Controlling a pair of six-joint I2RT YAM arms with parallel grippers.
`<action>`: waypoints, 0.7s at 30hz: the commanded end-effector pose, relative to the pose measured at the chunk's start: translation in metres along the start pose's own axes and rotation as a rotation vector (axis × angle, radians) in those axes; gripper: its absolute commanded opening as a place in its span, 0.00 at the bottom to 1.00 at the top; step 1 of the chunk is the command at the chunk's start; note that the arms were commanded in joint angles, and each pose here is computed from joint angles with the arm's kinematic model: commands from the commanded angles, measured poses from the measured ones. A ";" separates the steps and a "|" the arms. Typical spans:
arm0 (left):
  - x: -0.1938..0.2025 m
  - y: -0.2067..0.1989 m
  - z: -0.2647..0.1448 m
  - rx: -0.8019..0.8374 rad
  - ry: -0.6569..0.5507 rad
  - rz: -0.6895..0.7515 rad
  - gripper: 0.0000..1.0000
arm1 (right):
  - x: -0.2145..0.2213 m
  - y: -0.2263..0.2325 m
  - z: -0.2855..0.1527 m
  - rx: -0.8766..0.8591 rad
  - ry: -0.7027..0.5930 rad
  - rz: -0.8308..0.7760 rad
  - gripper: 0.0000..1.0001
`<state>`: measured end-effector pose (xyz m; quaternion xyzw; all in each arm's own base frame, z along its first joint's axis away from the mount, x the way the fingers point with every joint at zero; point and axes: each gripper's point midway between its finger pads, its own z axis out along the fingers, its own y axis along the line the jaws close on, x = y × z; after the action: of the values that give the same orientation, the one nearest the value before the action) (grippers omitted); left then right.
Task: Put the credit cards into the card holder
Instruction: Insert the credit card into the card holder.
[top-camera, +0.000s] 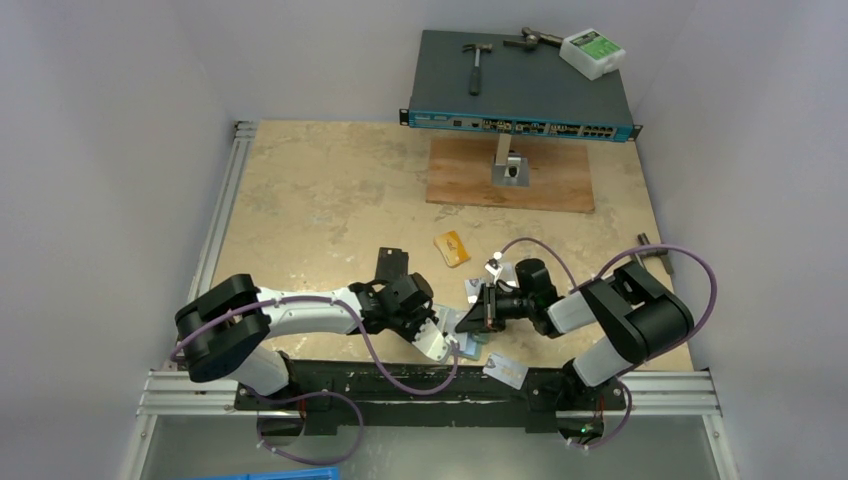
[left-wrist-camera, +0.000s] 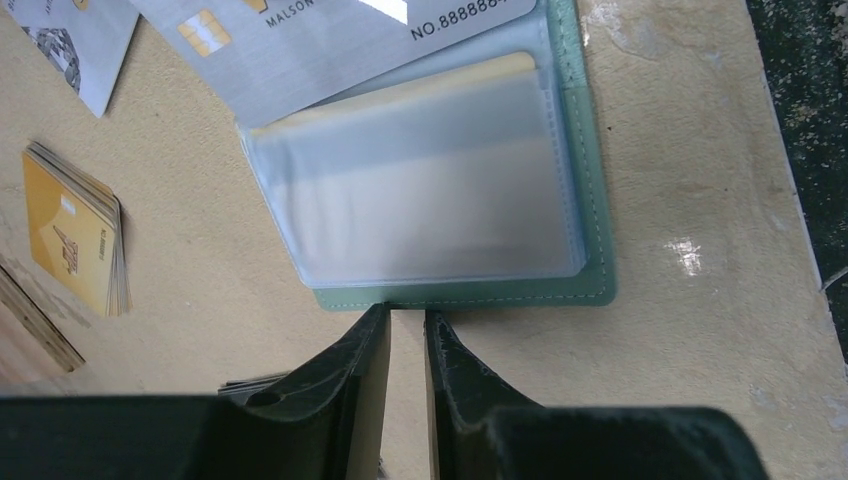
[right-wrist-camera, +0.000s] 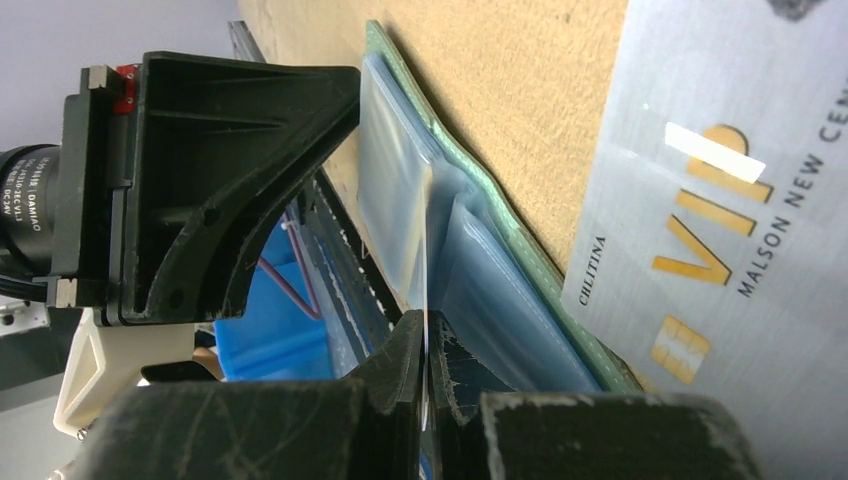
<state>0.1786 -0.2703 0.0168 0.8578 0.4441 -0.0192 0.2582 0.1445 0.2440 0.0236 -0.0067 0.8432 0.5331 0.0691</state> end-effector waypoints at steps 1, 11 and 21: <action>0.012 -0.024 0.007 0.081 0.046 -0.033 0.18 | 0.004 0.003 -0.002 -0.008 0.031 -0.032 0.00; 0.013 -0.023 0.008 0.073 0.055 -0.037 0.17 | 0.005 0.007 0.002 -0.043 0.098 -0.040 0.00; 0.014 -0.020 0.008 0.064 0.061 -0.028 0.17 | 0.014 0.000 0.001 -0.021 0.134 -0.017 0.00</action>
<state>0.1822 -0.2701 0.0163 0.8534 0.4512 -0.0094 0.2608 0.1363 0.2462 0.0201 -0.0347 0.8431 0.5360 0.0256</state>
